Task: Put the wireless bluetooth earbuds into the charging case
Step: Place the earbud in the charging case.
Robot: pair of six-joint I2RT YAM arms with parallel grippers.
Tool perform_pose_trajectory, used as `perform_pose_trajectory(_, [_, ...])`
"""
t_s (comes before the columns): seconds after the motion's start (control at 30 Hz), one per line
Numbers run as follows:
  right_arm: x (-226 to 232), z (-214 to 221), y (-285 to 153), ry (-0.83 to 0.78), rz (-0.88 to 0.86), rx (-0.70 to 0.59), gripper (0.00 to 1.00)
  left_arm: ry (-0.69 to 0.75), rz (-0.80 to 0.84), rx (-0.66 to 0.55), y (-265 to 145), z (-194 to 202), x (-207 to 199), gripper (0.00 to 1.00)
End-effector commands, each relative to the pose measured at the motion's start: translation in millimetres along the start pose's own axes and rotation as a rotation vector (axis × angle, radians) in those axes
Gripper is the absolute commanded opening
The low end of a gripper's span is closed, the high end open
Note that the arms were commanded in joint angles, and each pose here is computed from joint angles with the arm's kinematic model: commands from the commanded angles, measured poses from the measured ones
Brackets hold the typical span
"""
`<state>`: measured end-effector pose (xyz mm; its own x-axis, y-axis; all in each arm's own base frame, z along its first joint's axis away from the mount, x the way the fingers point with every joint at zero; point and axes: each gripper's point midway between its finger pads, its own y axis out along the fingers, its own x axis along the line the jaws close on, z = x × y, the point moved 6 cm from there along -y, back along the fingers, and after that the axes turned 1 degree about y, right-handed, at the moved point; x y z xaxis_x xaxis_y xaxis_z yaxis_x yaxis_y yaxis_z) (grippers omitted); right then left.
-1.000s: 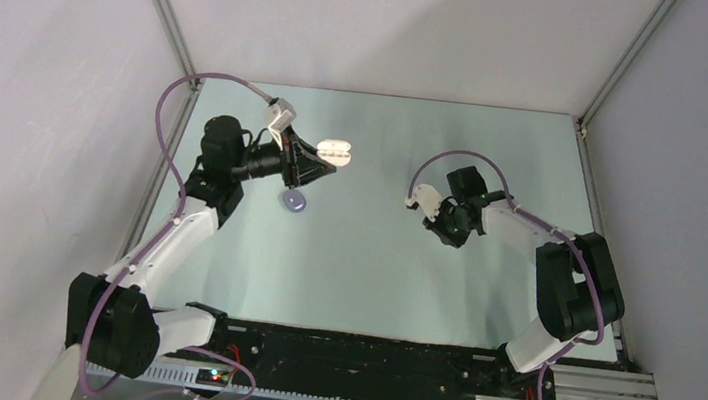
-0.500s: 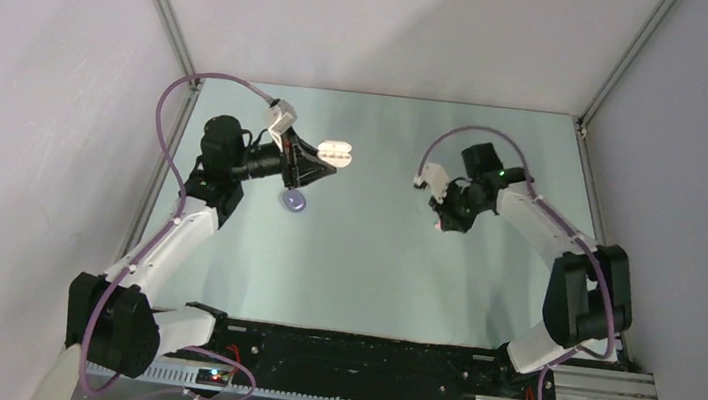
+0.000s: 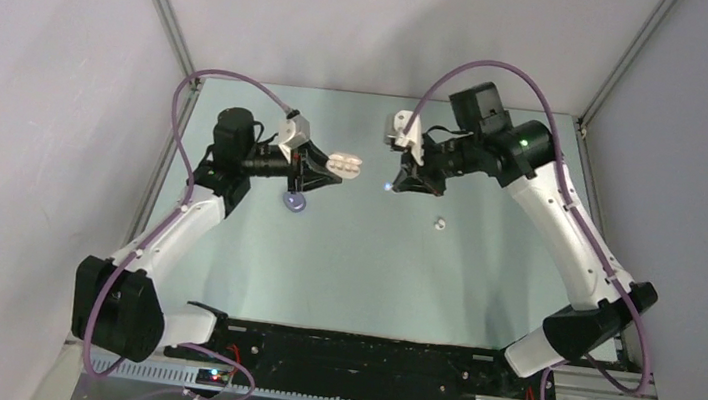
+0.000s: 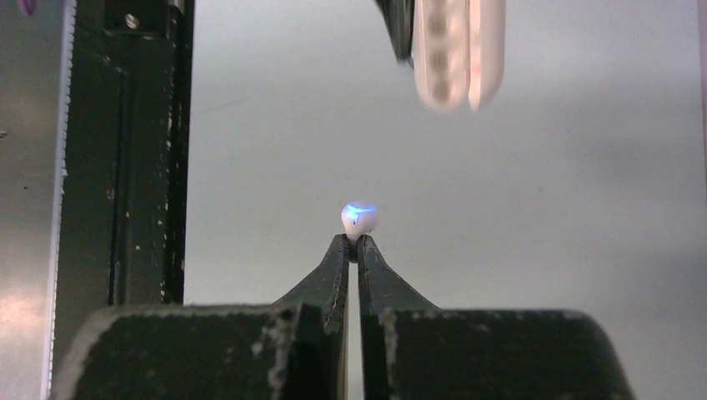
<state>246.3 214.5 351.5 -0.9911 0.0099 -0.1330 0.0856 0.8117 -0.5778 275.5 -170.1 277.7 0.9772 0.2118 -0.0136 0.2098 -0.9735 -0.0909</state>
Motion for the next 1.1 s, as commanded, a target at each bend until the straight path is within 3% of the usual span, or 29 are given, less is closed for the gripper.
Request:
perform_pose_trajectory(0.0, [10.9, -30.0, 12.7, 0.012, -0.078, -0.028, 0.0, 0.146, 0.078, -0.005, 5.6, -8.1, -7.3, 0.0])
perform_pose_trajectory(0.4, [7.9, -57.5, 44.6, -0.109, -0.041, -0.061, 0.0, 0.23, 0.127, 0.055, 6.9, -1.2, -20.6, 0.0])
perform_pose_trajectory(1.07, [-3.6, -39.4, 74.2, -0.085, 0.052, 0.049, 0.0, 0.217, 0.129, 0.029, 4.7, -4.6, -30.1, 0.0])
